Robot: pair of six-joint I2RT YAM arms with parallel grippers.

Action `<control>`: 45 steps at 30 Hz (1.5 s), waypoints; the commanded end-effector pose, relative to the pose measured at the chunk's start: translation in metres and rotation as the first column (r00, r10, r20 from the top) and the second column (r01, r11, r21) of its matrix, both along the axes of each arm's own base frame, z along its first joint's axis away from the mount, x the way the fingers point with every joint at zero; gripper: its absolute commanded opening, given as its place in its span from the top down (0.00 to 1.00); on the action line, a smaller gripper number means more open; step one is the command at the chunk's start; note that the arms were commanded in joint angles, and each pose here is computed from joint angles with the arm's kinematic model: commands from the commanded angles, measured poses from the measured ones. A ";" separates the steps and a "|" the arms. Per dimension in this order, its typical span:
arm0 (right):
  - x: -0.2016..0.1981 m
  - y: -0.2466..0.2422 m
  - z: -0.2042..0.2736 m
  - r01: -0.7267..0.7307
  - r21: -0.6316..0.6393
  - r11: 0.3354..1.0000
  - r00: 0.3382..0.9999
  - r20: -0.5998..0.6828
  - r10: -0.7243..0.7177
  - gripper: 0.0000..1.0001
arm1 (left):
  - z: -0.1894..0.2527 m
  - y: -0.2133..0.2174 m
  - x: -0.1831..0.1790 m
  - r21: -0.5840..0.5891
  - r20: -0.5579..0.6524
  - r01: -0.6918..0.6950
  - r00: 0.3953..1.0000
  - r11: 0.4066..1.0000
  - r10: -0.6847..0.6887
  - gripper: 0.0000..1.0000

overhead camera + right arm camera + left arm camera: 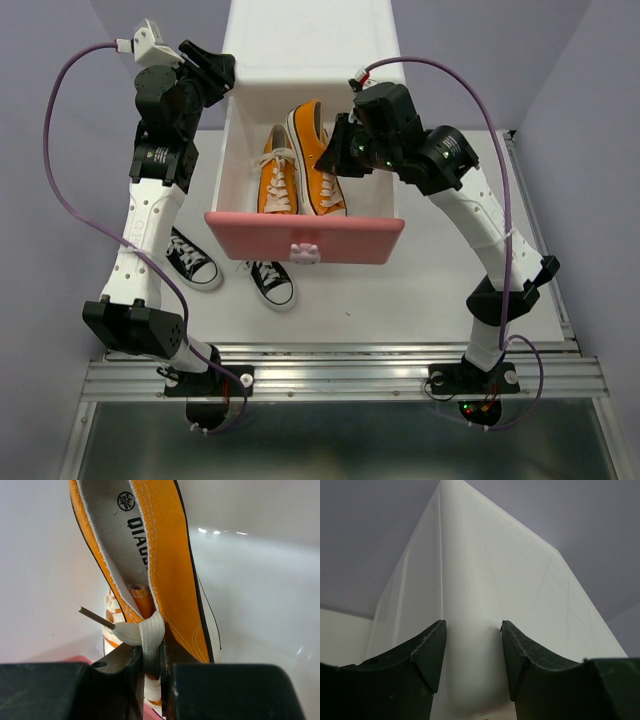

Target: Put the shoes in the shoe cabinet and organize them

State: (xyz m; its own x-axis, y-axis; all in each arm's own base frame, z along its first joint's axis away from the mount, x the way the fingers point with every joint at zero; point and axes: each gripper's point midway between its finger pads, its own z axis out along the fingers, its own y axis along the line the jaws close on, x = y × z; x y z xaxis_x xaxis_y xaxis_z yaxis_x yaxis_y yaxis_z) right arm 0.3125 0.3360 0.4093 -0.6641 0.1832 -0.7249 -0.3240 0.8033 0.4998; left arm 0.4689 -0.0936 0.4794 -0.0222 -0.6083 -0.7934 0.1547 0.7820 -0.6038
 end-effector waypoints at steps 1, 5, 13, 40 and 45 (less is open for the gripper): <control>0.011 -0.018 0.045 0.137 0.098 0.986 0.984 0.103 -0.147 0.99 | -0.162 -0.005 0.001 0.125 -0.473 0.071 0.881 0.990 -0.003 0.43; 0.009 -0.020 0.040 0.174 0.073 0.982 0.979 0.094 -0.181 0.99 | -0.163 -0.005 0.001 0.124 -0.474 0.070 0.880 0.990 -0.003 0.43; 0.008 -0.024 0.025 0.217 0.008 0.976 0.973 0.075 -0.217 0.99 | -0.162 -0.005 0.002 0.122 -0.473 0.070 0.881 0.990 -0.004 0.43; 0.019 -0.013 -0.013 0.308 -0.091 0.947 0.951 0.061 -0.304 0.99 | -0.166 -0.004 0.005 0.113 -0.477 0.051 0.879 0.992 0.009 0.43; 0.019 -0.016 -0.024 0.339 -0.116 0.934 0.941 0.040 -0.337 0.99 | -0.166 -0.004 0.006 0.112 -0.476 0.048 0.879 0.993 0.011 0.43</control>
